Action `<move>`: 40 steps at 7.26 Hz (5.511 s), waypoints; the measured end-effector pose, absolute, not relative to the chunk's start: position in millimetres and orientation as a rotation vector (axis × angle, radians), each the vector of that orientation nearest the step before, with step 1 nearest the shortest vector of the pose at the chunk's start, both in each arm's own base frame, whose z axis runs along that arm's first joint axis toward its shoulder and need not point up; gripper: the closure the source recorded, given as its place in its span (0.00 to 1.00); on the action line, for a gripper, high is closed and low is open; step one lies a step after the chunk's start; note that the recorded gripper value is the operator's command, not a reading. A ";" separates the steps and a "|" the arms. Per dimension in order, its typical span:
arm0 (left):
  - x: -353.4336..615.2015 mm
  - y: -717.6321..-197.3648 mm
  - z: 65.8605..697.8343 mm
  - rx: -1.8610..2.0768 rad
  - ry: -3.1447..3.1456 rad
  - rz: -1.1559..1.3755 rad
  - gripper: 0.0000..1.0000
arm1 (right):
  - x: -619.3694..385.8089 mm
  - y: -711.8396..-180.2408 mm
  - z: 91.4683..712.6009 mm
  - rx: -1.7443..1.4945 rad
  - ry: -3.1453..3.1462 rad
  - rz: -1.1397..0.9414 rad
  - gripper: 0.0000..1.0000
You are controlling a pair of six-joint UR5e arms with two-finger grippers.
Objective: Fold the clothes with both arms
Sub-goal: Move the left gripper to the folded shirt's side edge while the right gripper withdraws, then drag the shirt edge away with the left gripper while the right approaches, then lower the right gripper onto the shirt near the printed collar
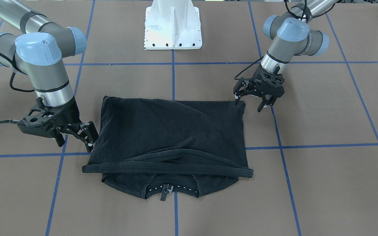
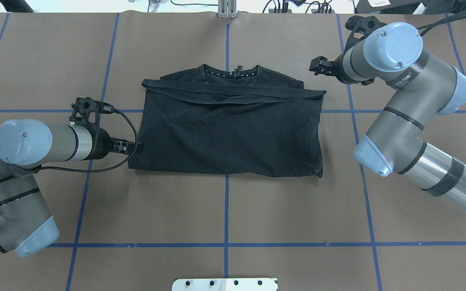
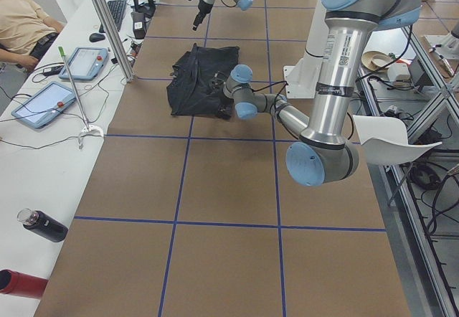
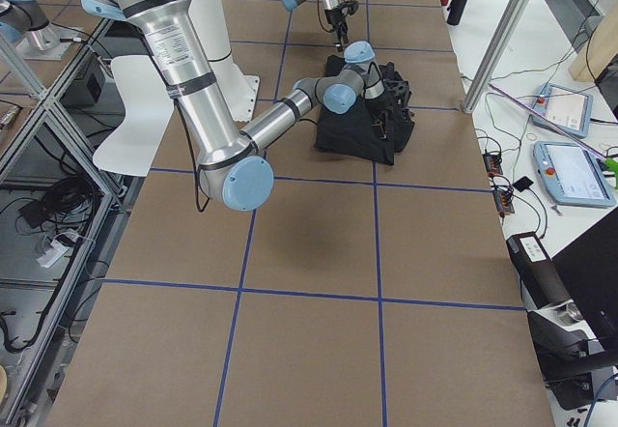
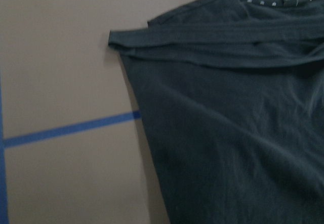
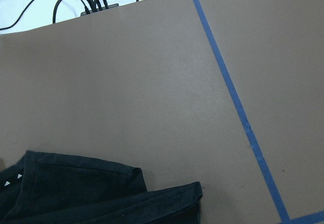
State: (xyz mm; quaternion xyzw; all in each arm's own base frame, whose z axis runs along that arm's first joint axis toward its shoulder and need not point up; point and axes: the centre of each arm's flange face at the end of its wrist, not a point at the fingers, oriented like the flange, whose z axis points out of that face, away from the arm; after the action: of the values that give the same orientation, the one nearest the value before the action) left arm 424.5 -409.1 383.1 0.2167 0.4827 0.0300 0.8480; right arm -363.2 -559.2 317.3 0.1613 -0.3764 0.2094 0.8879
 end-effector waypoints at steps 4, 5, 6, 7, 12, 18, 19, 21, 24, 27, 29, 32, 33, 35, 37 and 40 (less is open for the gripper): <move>457.7 -372.4 390.6 0.405 1.041 0.034 0.77 | -365.3 -558.0 317.5 0.337 -0.780 0.432 0.00; 460.7 -369.5 390.9 0.400 1.043 0.037 1.00 | -366.7 -557.2 317.5 0.338 -0.780 0.431 0.00; 462.8 -366.6 390.5 0.395 1.046 0.038 1.00 | -367.8 -556.5 317.5 0.339 -0.779 0.430 0.00; 462.1 -365.1 388.9 0.395 1.050 0.037 1.00 | -369.1 -555.7 317.6 0.339 -0.779 0.428 0.00; 381.8 -438.2 427.1 0.570 0.886 0.110 1.00 | -385.1 -543.3 312.9 0.332 -0.791 0.400 0.00; 343.2 -705.0 469.3 0.693 0.591 0.080 0.57 | -398.2 -529.9 306.7 0.325 -0.808 0.388 0.00; 345.5 -721.4 462.1 0.696 0.586 0.078 0.01 | -400.8 -528.3 305.3 0.324 -0.811 0.385 0.00; 331.5 -723.0 450.7 0.740 0.610 0.118 0.00 | -417.8 -521.2 296.4 0.317 -0.825 0.374 0.00; 301.2 -683.2 442.0 0.750 0.745 0.185 0.00 | -488.0 -522.4 259.9 0.295 -0.845 0.457 0.10; 295.5 -672.2 440.1 0.743 0.777 0.166 0.00 | -554.8 -514.4 241.5 0.320 -0.815 0.503 0.25; 296.4 -671.1 439.6 0.740 0.783 0.159 0.00 | -582.3 -494.2 248.7 0.320 -0.792 0.475 0.37; 296.5 -669.2 443.1 0.735 0.783 0.159 0.00 | -604.5 -469.8 251.9 0.307 -0.788 0.443 0.45; 296.4 -669.0 443.7 0.734 0.782 0.158 0.00 | -606.9 -466.8 252.8 0.305 -0.787 0.439 0.45; 296.3 -668.8 444.2 0.734 0.782 0.158 0.00 | -611.3 -464.2 256.4 0.301 -0.780 0.433 0.51; 296.3 -668.8 444.4 0.734 0.782 0.158 0.00 | -616.9 -466.3 260.5 0.298 -0.767 0.432 0.99; 296.2 -668.6 445.5 0.732 0.781 0.158 0.00 | -619.6 -467.0 252.7 0.299 -0.774 0.433 1.00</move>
State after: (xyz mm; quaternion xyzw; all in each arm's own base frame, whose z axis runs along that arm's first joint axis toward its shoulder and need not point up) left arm 296.2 -668.6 445.5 0.3485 0.3719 0.0752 0.8571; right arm -619.6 -467.0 252.7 0.1441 -0.3732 0.2085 0.8925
